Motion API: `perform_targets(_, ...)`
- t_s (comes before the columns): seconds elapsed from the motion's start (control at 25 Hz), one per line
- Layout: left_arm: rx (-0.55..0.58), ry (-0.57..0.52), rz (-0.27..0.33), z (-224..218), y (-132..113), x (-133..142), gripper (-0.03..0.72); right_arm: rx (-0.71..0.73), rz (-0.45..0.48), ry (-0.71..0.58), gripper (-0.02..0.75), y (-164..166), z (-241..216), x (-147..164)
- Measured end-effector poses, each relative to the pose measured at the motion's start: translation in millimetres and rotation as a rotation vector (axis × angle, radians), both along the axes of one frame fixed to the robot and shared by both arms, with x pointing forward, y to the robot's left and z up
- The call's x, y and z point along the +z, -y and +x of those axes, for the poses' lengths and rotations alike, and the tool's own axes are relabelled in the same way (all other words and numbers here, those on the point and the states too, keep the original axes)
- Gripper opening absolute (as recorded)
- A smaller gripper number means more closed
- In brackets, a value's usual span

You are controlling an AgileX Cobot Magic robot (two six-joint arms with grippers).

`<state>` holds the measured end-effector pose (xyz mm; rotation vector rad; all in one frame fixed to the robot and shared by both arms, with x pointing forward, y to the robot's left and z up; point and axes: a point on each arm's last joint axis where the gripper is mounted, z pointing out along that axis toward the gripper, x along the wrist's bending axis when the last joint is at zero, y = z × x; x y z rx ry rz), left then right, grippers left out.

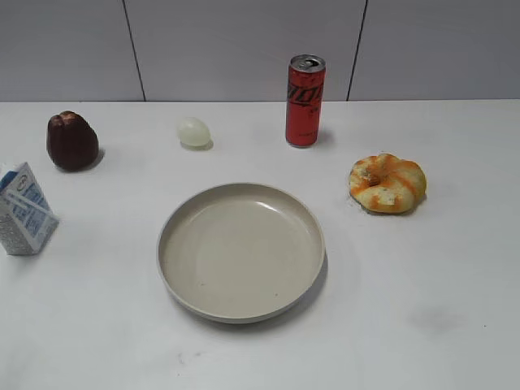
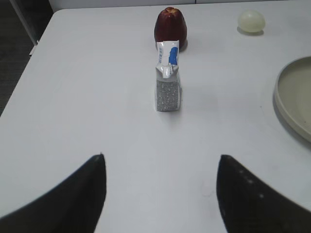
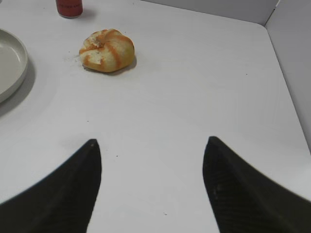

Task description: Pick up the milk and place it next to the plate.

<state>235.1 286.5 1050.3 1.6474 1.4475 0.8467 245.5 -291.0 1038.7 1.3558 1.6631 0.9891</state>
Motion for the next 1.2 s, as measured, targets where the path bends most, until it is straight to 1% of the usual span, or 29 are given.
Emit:
perform_targets(0.64,0.000,0.000,0.000,0.0,0.0,0.0,0.516,0.000,0.000,0.000,0.497,0.0,0.0,0.0)
perform_targets(0.88,0.002,0.002,-0.001,0.6,-0.1,0.4,0.498,0.000,0.000,0.000,0.497,0.0,0.0,0.0)
perform_targets(1.08,0.006,-0.079,-0.007,21.7,-1.4,6.9,0.496,0.000,0.000,0.000,0.497,0.0,0.0,0.0)
perform_targets(1.2,0.012,-0.130,-0.036,49.6,-1.8,16.1,0.507,0.000,0.000,0.000,0.497,0.0,0.0,0.0)
